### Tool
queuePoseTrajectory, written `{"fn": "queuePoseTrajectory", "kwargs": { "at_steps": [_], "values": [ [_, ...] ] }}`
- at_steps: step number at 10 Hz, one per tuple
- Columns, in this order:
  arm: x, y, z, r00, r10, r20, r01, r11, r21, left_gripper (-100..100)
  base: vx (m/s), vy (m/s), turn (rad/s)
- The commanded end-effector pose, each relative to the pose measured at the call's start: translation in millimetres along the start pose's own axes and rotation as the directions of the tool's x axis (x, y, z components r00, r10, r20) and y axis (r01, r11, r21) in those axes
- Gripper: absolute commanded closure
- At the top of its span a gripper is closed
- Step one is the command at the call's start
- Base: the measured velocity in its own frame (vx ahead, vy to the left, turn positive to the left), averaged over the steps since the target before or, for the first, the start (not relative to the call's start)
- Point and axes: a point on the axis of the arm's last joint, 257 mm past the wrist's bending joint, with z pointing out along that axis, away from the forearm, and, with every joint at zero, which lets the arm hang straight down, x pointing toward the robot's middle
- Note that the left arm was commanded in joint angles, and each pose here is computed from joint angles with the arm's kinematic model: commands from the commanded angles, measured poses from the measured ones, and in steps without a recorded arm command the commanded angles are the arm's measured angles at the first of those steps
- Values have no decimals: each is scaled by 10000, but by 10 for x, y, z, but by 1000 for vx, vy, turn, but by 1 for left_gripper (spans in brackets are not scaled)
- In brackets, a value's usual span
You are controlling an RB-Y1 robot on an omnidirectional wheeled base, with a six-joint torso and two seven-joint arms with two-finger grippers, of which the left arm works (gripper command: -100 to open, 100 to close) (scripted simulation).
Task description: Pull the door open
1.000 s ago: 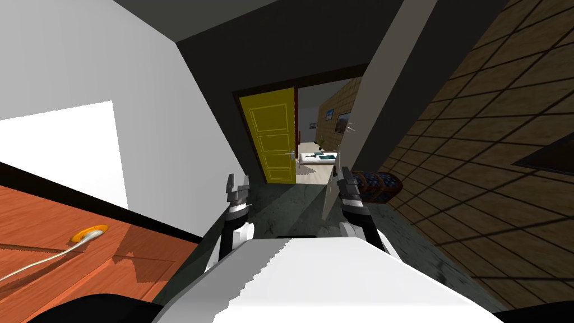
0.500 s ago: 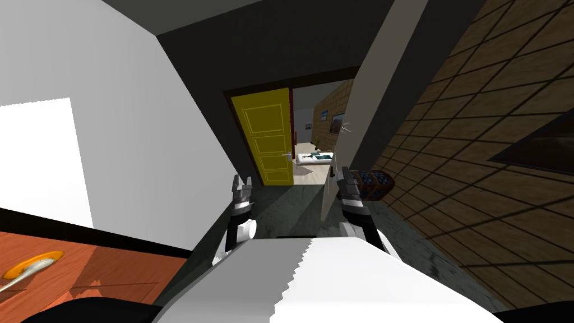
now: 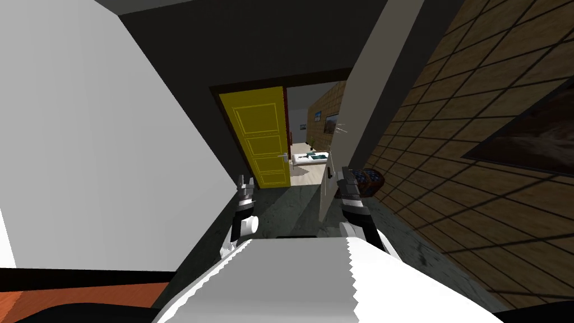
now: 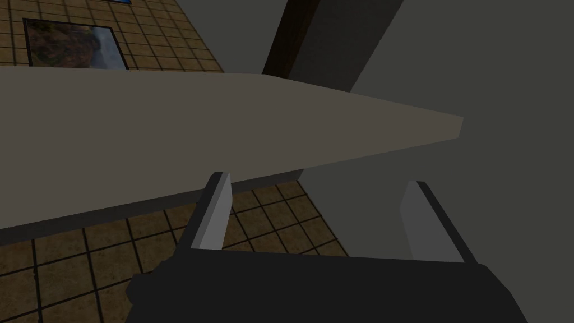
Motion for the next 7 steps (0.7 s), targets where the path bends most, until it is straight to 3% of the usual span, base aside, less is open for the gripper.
{"fn": "queuePoseTrajectory", "kwargs": {
  "at_steps": [1,7],
  "values": [
    [-40,141,32,9999,13,106,-12,9999,-172,-100,102,22,-165],
    [-148,504,54,9993,86,360,-59,9973,-729,-100,49,14,-81]
  ]
}}
